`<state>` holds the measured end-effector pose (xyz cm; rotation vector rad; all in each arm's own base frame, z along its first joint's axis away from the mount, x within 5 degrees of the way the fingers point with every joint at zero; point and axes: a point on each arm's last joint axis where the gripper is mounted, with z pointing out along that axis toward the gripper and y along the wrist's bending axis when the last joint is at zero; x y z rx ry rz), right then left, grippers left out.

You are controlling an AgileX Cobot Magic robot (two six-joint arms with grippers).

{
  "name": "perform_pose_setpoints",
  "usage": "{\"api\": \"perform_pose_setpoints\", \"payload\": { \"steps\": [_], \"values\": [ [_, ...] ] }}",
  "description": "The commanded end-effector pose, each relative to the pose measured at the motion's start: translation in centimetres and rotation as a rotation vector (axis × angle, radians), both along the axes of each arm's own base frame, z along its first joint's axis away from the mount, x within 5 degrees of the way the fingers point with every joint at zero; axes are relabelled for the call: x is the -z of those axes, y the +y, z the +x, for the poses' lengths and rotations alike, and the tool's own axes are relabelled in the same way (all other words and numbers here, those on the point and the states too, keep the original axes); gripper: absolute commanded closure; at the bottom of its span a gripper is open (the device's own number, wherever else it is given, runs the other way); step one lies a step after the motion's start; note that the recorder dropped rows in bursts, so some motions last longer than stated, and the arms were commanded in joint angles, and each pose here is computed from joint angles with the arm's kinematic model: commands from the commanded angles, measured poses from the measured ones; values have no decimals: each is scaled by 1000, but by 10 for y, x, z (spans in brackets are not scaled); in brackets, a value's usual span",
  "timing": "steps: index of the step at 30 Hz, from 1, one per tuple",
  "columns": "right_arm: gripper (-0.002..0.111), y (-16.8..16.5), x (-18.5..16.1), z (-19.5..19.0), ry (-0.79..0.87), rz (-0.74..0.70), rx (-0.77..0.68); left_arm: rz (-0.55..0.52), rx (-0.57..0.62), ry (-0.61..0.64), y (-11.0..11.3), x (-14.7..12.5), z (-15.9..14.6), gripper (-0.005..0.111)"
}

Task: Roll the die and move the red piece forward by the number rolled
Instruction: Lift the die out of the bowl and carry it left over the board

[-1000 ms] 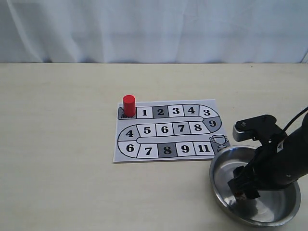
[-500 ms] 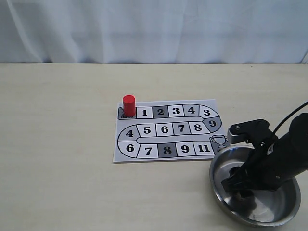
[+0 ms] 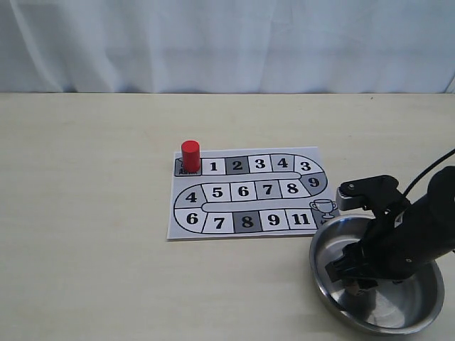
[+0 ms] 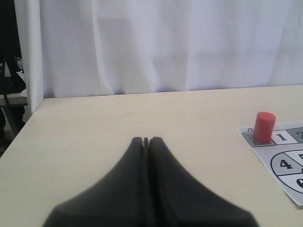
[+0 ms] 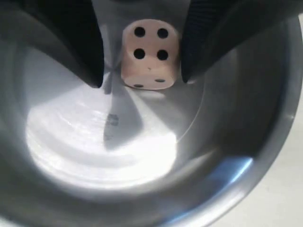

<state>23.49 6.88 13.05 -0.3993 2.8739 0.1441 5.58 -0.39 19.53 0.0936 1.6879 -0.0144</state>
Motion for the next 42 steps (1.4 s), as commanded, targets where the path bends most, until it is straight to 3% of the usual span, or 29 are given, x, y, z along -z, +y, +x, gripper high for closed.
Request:
{"api": "perform_pose_setpoints", "payload": {
  "steps": [1,7,12,21,31,36,42],
  "values": [
    [61,0,1,-1,1,1,3,1,0,-7,0,0,0,107],
    [62,0,1,-1,4,1,3,1,0,-7,0,0,0,107],
    [104,0,1,-1,7,-1,-1,1,0,-7,0,0,0,107],
    [104,-4,-46,-7,-172,29,-19,1,0,-7,0,0,0,107],
    [104,-7,-107,-5,-613,120,35,1,0,-7,0,0,0,107],
    [104,-8,-108,7,-709,136,62,1,0,-7,0,0,0,107],
    [104,-10,-91,22,-654,142,128,1,0,-7,0,0,0,107]
  ]
}}
